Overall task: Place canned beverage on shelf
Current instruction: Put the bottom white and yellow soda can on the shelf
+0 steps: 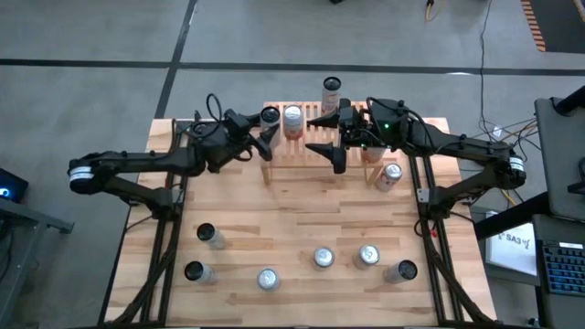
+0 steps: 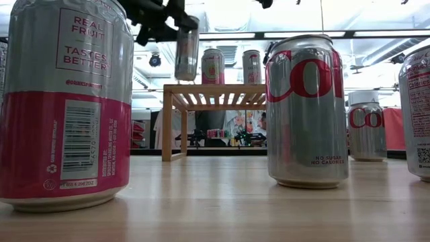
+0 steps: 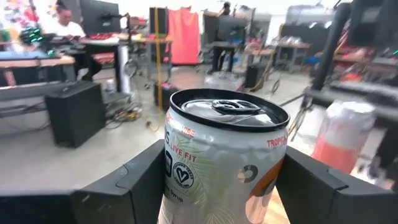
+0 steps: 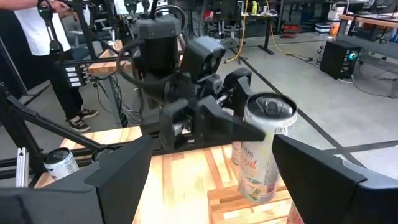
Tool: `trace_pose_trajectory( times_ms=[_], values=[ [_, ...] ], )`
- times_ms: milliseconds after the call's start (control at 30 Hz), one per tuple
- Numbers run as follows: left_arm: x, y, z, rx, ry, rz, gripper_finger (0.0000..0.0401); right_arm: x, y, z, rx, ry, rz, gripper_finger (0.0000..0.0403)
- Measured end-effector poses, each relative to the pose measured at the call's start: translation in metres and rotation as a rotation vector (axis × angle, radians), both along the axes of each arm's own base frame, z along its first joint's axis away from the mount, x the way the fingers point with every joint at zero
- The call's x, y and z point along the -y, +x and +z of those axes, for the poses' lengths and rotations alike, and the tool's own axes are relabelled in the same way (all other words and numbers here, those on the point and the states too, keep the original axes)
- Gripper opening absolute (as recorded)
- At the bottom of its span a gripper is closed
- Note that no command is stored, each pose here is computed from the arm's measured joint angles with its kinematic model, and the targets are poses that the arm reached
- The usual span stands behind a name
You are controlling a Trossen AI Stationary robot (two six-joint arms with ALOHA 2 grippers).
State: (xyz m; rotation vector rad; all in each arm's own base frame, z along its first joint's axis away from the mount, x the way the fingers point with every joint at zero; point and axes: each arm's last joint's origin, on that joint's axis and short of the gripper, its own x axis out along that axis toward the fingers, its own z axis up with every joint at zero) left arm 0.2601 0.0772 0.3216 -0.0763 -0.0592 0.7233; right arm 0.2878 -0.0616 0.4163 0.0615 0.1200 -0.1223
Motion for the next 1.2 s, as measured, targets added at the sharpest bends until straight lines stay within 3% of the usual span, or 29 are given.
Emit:
trace_pose_trajectory(
  times_ms=[433,933,1200],
  values=[
    [-0.024,-0.009,-0.021,0.034,-0.011,-0.021,0.0236,0.001,0.000,0.001,0.006,-0.007,-0.050,0.0326],
    [-0.025,-0.012,-0.032,0.040,-0.026,-0.026,0.0238,0.002,0.000,0.000,0.005,-0.014,-0.078,0.0326],
    [-0.026,-0.008,-0.035,0.037,-0.027,-0.026,0.0277,0.002,0.000,0.001,0.008,-0.017,-0.081,0.0326]
  ],
)
